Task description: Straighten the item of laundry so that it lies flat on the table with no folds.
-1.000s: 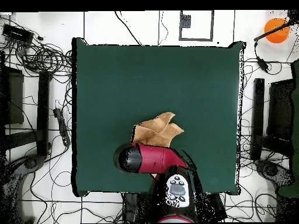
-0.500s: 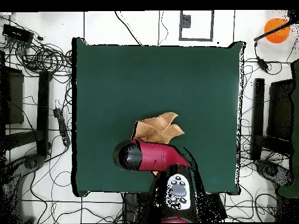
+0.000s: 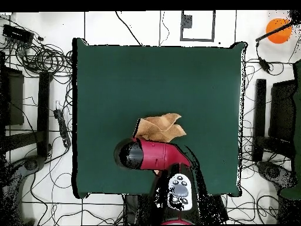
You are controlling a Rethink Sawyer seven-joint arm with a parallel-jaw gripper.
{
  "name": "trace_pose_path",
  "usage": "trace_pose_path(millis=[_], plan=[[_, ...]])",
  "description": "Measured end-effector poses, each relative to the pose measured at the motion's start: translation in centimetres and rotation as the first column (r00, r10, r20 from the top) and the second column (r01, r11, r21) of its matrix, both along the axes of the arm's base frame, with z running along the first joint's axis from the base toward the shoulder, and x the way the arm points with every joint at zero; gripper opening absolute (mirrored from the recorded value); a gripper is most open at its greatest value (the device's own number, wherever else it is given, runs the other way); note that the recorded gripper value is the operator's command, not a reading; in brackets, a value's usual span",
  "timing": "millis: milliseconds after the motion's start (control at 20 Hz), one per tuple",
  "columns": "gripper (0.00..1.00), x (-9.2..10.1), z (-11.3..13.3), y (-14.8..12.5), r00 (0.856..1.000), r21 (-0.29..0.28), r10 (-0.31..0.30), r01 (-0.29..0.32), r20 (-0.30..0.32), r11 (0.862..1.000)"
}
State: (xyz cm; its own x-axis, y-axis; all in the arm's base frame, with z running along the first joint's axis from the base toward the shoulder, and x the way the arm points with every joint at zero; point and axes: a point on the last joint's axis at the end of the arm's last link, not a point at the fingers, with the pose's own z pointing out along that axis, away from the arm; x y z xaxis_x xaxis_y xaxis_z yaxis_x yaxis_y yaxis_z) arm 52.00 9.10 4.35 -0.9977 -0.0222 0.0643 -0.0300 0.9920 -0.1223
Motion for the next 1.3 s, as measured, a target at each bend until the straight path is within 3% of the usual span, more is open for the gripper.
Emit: trace_pose_path(millis=[600,900,1300], plan=[[0.00,1.4,0.5,-0.1,1.000,-0.002,0.002,-0.002,0.029,1.000],[0.00,3.0,1.4,-0.1,0.998,-0.005,0.006,-0.006,0.059,1.000],[0.00,4.0,2.0,0.3,0.998,-0.008,0.014,-0.013,0.056,1.000]])
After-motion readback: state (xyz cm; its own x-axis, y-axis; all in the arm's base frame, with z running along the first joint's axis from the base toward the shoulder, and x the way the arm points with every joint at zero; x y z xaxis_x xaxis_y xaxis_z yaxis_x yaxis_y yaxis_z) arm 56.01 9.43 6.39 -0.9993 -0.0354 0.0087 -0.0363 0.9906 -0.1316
